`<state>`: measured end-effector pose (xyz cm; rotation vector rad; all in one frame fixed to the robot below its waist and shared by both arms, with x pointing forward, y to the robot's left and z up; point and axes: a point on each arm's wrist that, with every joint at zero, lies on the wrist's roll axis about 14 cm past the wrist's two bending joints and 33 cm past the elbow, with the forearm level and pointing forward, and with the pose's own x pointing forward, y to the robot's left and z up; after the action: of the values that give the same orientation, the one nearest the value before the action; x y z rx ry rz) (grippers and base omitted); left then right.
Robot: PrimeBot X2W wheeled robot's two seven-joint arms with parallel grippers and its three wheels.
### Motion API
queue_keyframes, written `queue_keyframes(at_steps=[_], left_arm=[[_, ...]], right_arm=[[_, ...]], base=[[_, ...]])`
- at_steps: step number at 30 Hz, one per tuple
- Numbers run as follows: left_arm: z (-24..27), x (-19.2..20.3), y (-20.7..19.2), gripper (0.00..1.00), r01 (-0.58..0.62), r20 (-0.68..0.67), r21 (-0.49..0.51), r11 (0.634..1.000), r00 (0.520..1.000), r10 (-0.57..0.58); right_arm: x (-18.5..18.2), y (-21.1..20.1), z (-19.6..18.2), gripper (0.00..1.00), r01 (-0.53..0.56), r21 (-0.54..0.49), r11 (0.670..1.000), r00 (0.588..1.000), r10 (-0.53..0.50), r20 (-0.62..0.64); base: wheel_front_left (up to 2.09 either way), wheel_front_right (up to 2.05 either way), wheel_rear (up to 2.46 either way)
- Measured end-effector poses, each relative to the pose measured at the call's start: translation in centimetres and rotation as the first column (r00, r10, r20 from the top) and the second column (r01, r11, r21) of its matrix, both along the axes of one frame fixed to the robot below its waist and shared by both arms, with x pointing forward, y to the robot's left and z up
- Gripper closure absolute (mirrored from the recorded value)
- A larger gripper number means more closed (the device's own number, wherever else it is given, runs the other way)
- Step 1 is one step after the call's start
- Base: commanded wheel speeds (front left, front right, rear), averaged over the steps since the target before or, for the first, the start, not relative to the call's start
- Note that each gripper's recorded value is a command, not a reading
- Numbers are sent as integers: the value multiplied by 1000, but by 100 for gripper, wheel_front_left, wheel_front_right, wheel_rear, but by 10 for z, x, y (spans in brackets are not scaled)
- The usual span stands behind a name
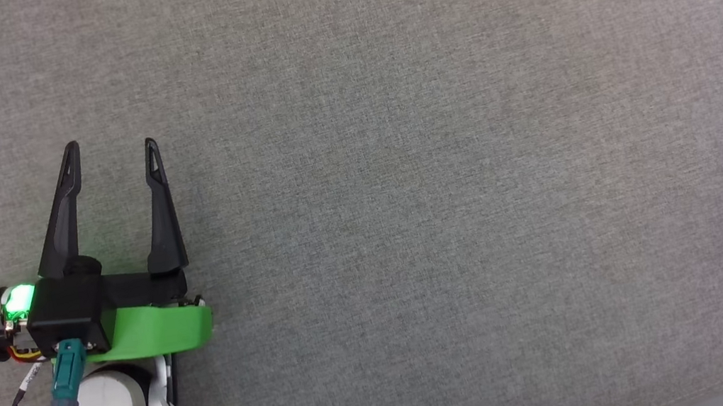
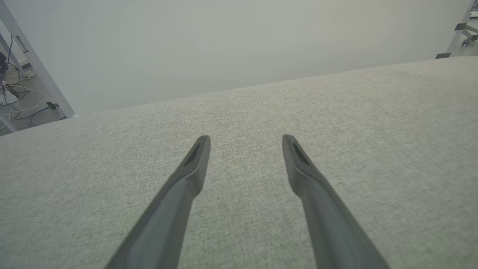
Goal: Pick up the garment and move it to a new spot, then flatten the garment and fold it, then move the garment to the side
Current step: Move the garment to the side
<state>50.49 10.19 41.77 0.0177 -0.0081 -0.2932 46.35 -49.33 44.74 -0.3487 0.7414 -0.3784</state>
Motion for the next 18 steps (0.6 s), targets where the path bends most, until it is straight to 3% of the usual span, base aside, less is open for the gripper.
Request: queue_keyframes(at_steps=[4, 6, 7, 10, 18], left_arm=[[9, -3, 1, 0, -9, 11, 1, 1000, 1000, 9], [15, -6, 1, 0, -15, 17, -7, 1000, 1000, 15], [24, -12, 4, 0, -34, 21, -19, 999, 999, 35], [30, -22, 9, 0, -53, 16, -24, 998, 998, 54], [54, -47, 26, 0, -107, 35, -31, 994, 994, 108]], right_arm=[[5, -1, 19, 0, -38, -45, 998, 995, 41, 88], [13, 2, 40, 0, -69, -69, 995, 977, 81, 198], [22, 10, 70, 0, -122, -120, 985, 929, 156, 335], [29, 26, 95, 0, -163, -140, 977, 861, 210, 463], [42, 96, 148, 0, -288, -157, 945, 646, 313, 697]], base=[[0, 0, 0], [0, 0, 0], [0, 0, 0], [0, 0, 0], [0, 0, 0]])
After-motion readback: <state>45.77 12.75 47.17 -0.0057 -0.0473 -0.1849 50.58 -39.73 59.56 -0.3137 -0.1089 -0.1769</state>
